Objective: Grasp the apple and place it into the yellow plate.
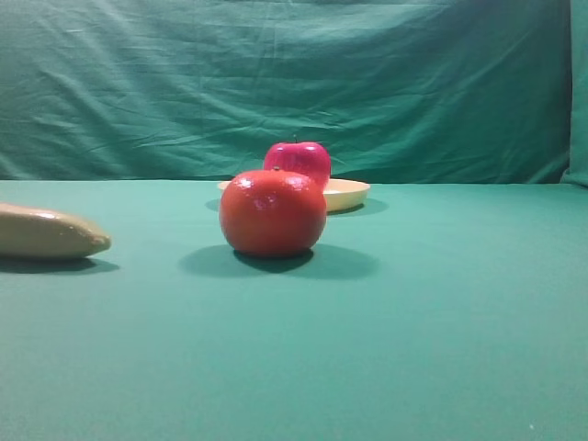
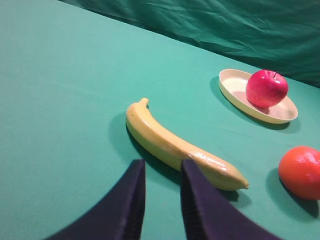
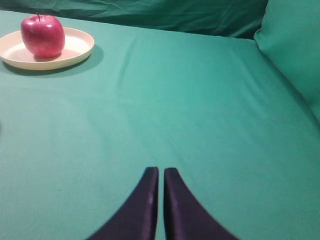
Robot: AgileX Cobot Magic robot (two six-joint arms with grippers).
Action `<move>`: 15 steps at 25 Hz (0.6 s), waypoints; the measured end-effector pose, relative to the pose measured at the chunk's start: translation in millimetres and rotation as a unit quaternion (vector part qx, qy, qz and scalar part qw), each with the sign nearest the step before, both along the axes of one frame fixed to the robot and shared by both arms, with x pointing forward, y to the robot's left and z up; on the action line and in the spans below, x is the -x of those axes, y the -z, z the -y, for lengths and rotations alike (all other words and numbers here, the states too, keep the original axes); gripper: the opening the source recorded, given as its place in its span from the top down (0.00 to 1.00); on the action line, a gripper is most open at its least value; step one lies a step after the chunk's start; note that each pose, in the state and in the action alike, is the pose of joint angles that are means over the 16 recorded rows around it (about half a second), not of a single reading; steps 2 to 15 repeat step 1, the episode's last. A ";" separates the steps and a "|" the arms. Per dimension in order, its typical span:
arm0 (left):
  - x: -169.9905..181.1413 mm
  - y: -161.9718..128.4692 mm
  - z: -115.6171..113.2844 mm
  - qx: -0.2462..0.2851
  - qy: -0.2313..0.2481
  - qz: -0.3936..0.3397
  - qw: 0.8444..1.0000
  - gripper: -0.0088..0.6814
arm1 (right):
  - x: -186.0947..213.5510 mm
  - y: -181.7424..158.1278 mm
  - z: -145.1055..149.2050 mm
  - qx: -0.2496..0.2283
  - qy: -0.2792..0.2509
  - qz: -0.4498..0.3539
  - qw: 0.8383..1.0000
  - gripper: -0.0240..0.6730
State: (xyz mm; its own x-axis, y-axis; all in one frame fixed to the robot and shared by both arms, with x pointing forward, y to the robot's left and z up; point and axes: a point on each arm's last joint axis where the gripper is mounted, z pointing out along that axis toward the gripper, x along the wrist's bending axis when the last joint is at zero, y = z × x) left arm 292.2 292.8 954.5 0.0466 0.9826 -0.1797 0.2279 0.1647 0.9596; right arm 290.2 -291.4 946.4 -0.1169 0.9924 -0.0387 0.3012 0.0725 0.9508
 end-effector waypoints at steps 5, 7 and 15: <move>0.0 0.0 0.0 0.000 0.000 0.000 1.000 0.76 | 0.0 0.0 0.0 0.000 0.000 0.000 1.000 0.97; 0.0 0.0 0.0 0.000 0.000 0.000 1.000 0.76 | 0.0 0.0 0.0 0.000 0.000 0.000 1.000 0.97; 0.0 0.0 0.0 0.000 0.000 0.000 1.000 0.76 | 0.0 0.0 0.0 0.000 0.000 0.000 1.000 0.97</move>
